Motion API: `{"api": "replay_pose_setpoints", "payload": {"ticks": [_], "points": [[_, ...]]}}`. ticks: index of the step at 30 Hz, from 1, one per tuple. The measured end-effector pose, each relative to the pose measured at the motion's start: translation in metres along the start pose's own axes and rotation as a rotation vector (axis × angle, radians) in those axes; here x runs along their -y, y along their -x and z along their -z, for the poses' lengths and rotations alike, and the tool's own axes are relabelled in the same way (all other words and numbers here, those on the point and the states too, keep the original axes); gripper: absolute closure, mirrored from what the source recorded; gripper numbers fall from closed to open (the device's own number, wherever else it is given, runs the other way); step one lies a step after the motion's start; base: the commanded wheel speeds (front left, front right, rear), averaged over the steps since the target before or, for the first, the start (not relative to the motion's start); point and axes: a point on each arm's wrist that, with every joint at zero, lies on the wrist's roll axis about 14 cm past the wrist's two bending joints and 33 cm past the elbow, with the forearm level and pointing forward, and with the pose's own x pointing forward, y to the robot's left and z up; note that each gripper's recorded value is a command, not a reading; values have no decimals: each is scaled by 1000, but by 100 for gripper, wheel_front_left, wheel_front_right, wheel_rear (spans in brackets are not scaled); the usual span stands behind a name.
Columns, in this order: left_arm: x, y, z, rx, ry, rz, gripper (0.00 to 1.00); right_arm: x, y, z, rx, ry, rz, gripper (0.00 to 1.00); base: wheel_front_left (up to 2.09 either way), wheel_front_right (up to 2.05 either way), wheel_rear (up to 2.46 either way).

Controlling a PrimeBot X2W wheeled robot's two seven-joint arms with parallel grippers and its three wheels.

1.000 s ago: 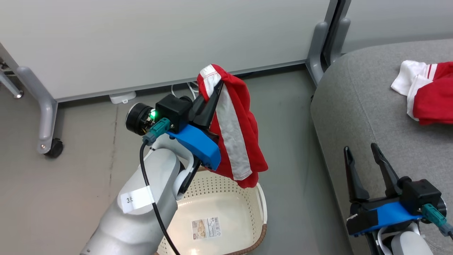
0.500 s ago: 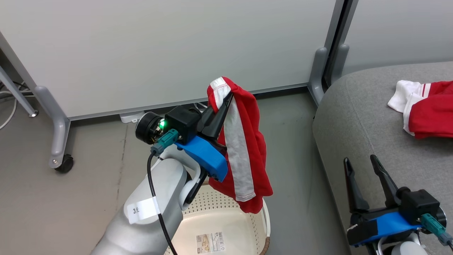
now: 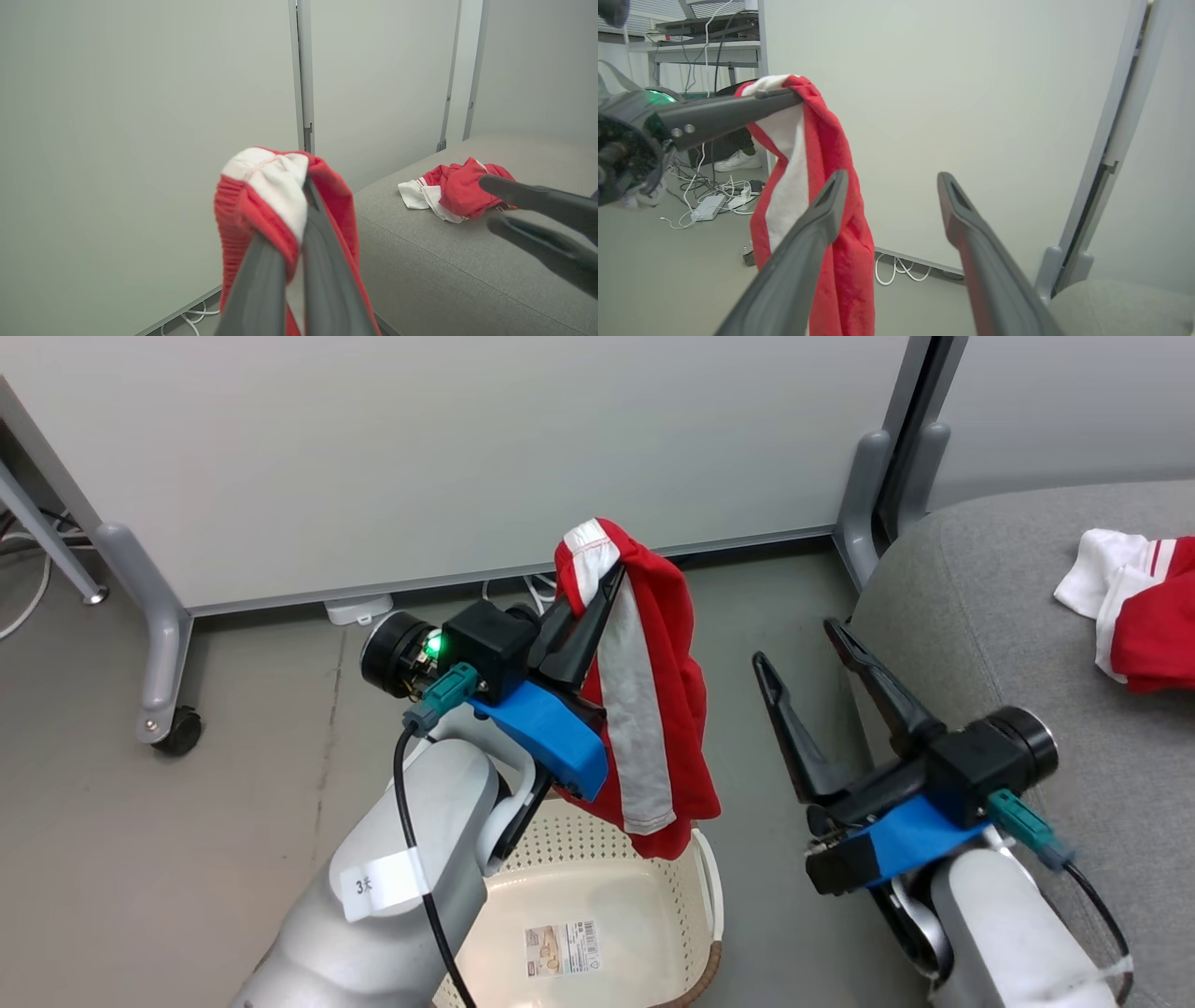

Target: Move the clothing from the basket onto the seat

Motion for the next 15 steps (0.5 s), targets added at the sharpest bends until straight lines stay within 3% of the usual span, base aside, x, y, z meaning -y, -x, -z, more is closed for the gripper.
{"api": "replay_pose_setpoints", "payload": {"ticks": [15], "points": [[-15, -4, 14, -18, -7, -7, 100, -48, -72, 30, -63, 75, -218, 0, 0, 0, 0]]}}
